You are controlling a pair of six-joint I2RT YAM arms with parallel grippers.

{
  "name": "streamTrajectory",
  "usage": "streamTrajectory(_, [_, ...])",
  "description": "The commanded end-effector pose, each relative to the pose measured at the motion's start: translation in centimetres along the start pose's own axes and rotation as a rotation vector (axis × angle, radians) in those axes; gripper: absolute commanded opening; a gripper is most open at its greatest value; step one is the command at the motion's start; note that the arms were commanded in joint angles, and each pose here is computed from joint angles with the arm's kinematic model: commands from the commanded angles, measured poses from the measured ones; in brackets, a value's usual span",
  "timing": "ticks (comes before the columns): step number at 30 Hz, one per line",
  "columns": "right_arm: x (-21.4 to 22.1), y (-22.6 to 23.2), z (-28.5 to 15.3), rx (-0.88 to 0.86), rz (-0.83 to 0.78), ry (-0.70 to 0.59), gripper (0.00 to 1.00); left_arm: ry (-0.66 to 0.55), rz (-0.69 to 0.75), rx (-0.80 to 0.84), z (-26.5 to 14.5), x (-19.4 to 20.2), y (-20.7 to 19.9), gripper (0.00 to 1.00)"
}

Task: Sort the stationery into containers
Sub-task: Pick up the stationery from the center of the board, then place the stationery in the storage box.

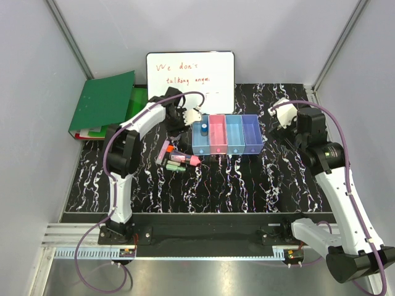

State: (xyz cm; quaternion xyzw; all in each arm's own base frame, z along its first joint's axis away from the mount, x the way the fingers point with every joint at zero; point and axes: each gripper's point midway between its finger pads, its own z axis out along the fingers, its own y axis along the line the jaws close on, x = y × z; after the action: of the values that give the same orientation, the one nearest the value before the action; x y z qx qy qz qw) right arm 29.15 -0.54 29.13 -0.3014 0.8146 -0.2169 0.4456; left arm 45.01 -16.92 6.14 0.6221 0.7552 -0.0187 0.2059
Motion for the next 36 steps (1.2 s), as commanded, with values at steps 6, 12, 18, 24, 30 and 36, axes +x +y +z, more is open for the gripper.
streamTrajectory(6, [-1.2,-1.2,-0.8,0.035,0.022,-0.044,0.99,-0.072,0.008,-0.016,-2.9,-1.9,0.7,0.03])
streamTrajectory(12, [-1.3,-1.3,-0.8,0.036,0.025,-0.050,0.99,-0.111,0.054,-0.028,-5.9,-4.0,0.6,0.00])
streamTrajectory(18, [-1.2,-1.3,-0.9,0.036,0.023,-0.050,0.99,-0.140,0.125,-0.027,-8.2,-6.0,-0.5,0.00])
streamTrajectory(24, [-1.2,-1.4,-1.1,0.042,0.025,-0.051,0.99,-0.182,0.186,-0.041,-10.6,-8.4,-0.7,0.00])
streamTrajectory(30, [-1.1,-1.3,-1.0,0.040,0.026,-0.051,0.99,-0.198,0.254,-0.012,-10.8,-10.8,-2.6,0.00])
streamTrajectory(36, [-1.0,-1.4,-1.0,0.043,0.028,-0.048,0.99,-0.203,0.294,0.030,-9.4,-12.8,-4.6,0.00])
